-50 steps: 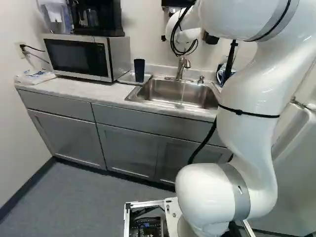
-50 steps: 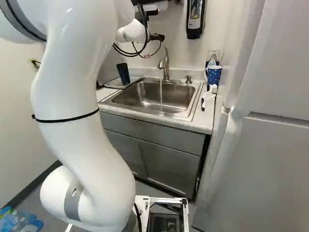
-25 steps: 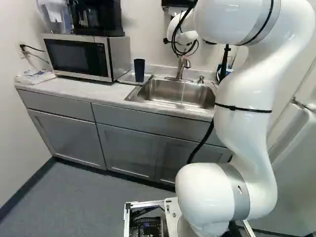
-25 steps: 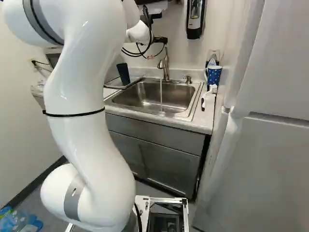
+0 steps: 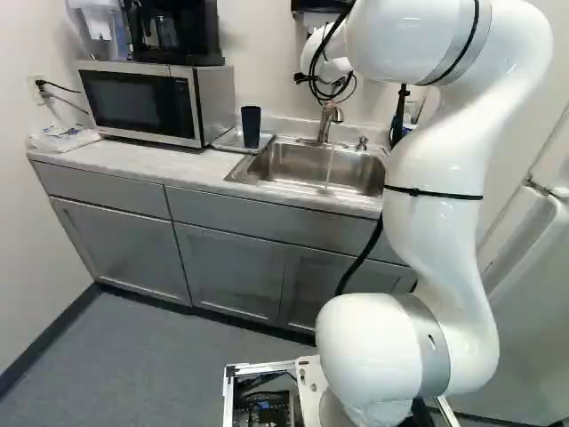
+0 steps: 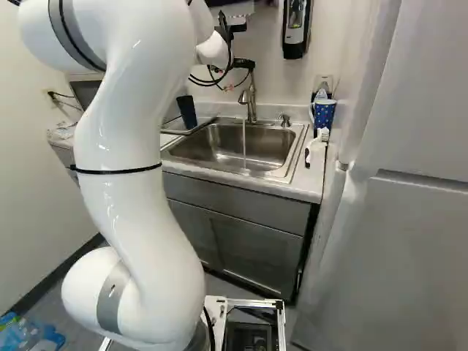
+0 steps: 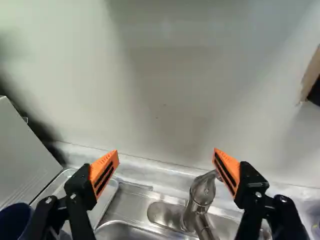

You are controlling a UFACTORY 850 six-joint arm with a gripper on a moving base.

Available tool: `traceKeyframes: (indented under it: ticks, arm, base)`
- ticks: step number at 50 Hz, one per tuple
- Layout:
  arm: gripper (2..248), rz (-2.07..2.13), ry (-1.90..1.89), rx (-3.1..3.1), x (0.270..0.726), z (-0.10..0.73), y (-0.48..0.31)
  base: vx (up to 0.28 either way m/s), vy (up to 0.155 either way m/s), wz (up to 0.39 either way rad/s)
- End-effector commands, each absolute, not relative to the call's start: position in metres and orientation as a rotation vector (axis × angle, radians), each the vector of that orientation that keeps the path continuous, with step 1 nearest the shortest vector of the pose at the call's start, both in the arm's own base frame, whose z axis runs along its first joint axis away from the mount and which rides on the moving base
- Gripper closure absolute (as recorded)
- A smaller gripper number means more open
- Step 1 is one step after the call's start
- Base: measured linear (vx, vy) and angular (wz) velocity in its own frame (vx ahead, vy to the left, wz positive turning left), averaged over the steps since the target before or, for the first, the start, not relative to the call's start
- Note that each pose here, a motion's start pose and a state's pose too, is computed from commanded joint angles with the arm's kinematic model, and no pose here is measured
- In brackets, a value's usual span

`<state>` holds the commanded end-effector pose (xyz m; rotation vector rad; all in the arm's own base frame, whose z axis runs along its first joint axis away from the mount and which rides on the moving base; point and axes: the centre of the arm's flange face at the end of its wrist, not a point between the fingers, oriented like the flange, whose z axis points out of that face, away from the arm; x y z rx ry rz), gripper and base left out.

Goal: Rinse the cup and place it in the tray

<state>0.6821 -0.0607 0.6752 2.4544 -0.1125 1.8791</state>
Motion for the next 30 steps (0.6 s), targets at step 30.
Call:
traceKeyframes:
  ticks: [30]
  arm:
    - [3,1.844,-0.114,2.482,0.6792,0.6731,-0.0604]
  base:
    - [0.0,0.0,0.0]
